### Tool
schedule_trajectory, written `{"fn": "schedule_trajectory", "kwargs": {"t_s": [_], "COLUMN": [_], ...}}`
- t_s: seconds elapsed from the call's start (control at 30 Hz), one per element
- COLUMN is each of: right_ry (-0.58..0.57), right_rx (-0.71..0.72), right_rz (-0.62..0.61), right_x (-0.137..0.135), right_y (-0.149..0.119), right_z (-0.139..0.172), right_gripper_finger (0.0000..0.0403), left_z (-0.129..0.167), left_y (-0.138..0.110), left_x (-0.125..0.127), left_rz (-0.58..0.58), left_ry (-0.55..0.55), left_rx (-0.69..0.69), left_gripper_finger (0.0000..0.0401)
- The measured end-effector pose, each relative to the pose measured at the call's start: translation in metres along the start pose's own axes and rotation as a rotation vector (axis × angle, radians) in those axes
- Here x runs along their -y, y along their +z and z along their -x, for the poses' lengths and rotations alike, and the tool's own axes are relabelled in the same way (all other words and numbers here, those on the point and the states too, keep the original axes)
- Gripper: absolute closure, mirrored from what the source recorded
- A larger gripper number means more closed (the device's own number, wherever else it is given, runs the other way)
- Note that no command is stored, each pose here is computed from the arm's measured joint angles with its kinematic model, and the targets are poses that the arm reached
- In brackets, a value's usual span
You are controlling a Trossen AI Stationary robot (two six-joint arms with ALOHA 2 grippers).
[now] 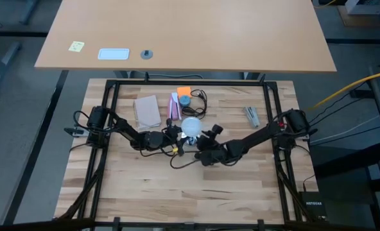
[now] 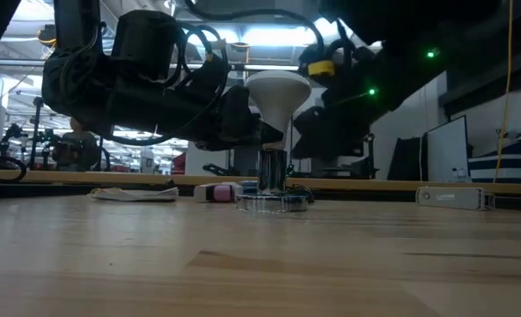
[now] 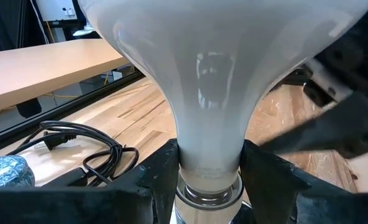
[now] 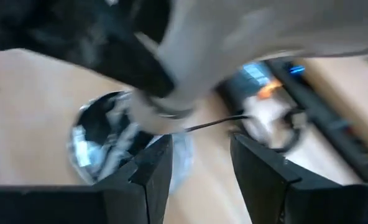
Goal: Screw lightbulb
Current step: Insert the lightbulb into the lamp
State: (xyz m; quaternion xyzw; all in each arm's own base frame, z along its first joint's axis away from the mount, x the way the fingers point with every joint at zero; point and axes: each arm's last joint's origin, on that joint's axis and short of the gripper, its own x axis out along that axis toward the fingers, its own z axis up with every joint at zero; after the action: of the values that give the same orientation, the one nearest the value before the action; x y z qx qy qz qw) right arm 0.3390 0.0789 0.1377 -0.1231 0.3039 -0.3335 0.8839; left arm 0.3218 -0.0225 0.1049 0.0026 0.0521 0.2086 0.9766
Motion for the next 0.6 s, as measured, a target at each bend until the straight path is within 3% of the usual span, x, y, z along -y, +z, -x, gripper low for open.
{"fn": "schedule_trajectory", "kwargs": {"t_s": [0.3,0.6], "right_ry": [0.275,0.226], "right_rx": [-0.075,-0.113], "right_rz": [-0.010,0.018], "right_x": [-0.009,-0.023], "right_y": [-0.003,-0.024], "right_z": [-0.003,-0.018], "right_gripper_finger": [0.0236,0.0236], "left_z": [0.000,0.000], "left_y": [0.000,0.000], "left_x": [0.000,0.000], "left_rz": [0.001,0.001], "left_ry": [0.000,0.000], "left_rx": [0.000,0.000], "left_gripper_finger": [0.0246,0.0246]}}
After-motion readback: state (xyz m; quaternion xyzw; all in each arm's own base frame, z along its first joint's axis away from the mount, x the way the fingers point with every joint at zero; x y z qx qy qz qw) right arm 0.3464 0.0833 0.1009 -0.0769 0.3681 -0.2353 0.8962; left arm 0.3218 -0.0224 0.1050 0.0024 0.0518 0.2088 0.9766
